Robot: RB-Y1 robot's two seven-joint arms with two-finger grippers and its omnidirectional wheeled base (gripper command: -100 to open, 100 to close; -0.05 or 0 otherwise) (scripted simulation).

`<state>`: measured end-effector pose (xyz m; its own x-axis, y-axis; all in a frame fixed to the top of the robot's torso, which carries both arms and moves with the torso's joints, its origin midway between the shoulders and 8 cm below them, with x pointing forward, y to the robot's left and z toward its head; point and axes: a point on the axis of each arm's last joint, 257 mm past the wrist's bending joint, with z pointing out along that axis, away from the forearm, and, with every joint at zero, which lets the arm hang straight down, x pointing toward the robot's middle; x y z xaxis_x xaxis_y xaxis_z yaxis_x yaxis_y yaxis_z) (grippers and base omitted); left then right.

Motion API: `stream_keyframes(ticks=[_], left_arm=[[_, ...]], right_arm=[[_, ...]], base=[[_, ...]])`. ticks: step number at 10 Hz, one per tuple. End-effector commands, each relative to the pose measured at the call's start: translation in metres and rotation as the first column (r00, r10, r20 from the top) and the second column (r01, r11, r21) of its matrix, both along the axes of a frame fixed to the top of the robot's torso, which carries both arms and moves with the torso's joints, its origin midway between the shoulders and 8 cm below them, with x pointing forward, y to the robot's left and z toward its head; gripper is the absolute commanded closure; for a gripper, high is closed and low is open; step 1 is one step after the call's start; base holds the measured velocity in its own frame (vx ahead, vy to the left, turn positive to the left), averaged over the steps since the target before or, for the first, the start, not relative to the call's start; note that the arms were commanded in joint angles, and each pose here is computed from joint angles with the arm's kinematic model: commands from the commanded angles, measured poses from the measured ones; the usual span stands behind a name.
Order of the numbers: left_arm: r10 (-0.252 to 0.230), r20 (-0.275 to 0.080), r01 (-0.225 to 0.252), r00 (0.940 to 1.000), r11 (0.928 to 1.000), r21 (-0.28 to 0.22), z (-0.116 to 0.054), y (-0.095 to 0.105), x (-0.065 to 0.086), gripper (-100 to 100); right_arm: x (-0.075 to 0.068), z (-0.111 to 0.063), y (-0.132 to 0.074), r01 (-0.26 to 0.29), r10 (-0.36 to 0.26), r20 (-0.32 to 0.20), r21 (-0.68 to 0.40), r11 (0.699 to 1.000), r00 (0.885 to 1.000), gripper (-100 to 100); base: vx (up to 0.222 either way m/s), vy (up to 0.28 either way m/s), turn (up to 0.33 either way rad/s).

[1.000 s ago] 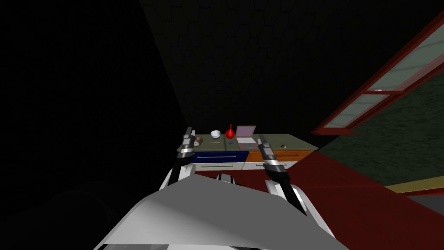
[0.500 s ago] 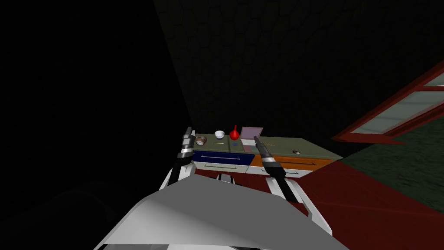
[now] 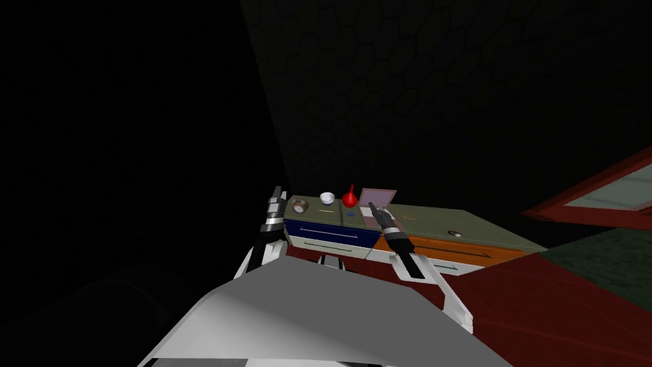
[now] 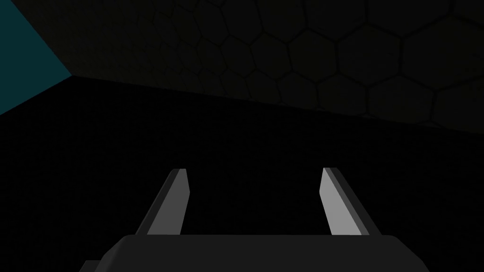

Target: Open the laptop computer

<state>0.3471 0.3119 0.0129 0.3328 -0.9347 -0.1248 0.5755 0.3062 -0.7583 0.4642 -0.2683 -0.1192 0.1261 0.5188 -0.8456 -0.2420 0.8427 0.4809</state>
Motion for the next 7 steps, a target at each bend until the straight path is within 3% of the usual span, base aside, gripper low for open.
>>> stream_keyframes(ticks=[1,3,4,6,7], left_arm=[[0.000,0.000,0.000,1.0000,1.0000,0.000,0.000,0.000,0.000,0],[0.000,0.000,0.000,1.0000,1.0000,0.000,0.000,0.000,0.000,0],[0.000,0.000,0.000,1.0000,1.0000,0.000,0.000,0.000,0.000,0],[0.000,0.000,0.000,1.0000,1.0000,0.000,0.000,0.000,0.000,0],[0.000,0.000,0.000,1.0000,1.0000,0.000,0.000,0.000,0.000,0]], right_arm=[[0.011,-0.017,-0.012,0.046,-0.051,-0.032,-0.129,0.991,0.998,-100],[0.026,-0.035,-0.032,0.094,-0.115,-0.059,-0.284,0.954,0.992,-100],[0.026,-0.036,-0.032,0.094,-0.116,-0.062,-0.284,0.954,0.991,-100],[0.040,-0.052,-0.057,0.135,-0.188,-0.079,-0.438,0.889,0.979,-100],[0.040,-0.054,-0.058,0.135,-0.189,-0.082,-0.438,0.889,0.979,-100]], base=[[0.021,0.027,0.093],[0.028,0.035,0.199],[0.022,0.026,0.058],[0.024,0.021,0.145],[0.024,0.014,0.069]])
